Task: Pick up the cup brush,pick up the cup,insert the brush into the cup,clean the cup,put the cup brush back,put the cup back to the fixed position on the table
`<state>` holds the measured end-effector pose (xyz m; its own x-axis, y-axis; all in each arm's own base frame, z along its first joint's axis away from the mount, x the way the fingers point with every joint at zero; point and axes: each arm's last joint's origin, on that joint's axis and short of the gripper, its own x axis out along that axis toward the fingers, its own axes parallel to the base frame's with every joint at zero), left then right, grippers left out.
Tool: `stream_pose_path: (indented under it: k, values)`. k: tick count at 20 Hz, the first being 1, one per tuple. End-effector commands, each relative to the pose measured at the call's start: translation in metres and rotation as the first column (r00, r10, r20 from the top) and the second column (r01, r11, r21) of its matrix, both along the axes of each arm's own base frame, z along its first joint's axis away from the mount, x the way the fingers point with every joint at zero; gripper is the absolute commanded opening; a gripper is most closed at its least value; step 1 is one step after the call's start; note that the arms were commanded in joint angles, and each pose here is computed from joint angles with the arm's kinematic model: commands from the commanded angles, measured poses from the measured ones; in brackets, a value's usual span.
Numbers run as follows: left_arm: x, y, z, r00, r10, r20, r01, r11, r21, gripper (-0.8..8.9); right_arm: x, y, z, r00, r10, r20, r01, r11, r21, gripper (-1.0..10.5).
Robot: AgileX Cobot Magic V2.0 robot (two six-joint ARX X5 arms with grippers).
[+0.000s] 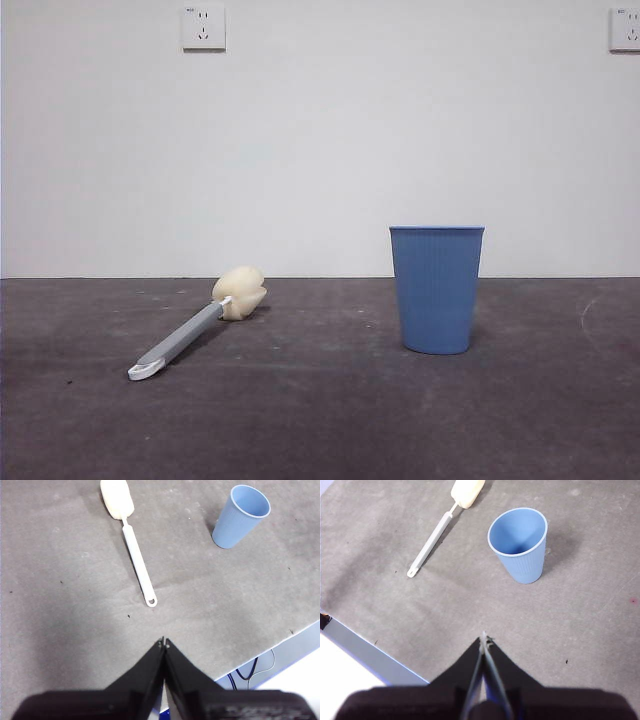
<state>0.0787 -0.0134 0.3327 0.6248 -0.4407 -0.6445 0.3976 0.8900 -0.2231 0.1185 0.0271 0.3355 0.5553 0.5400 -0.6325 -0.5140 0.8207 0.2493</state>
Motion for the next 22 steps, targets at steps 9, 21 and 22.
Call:
stream_pose_path:
  k: [9,21,22]
  values:
    - [0.004,-0.004,0.005,0.993,-0.097,0.061,0.101,0.993,-0.059,5.67,0.000,0.000,0.001,1.000,0.005,0.008,-0.005,1.000,0.003,5.7]
    - [0.069,-0.038,-0.007,0.989,-0.147,-0.028,0.146,0.989,-0.017,5.65,0.000,0.000,0.001,1.000,0.002,0.010,-0.002,1.000,0.006,5.7]
    - [0.078,-0.046,-0.011,0.989,-0.145,-0.043,0.145,0.989,0.000,5.64,0.000,0.000,0.001,1.000,-0.005,0.004,0.005,1.000,0.012,5.7]
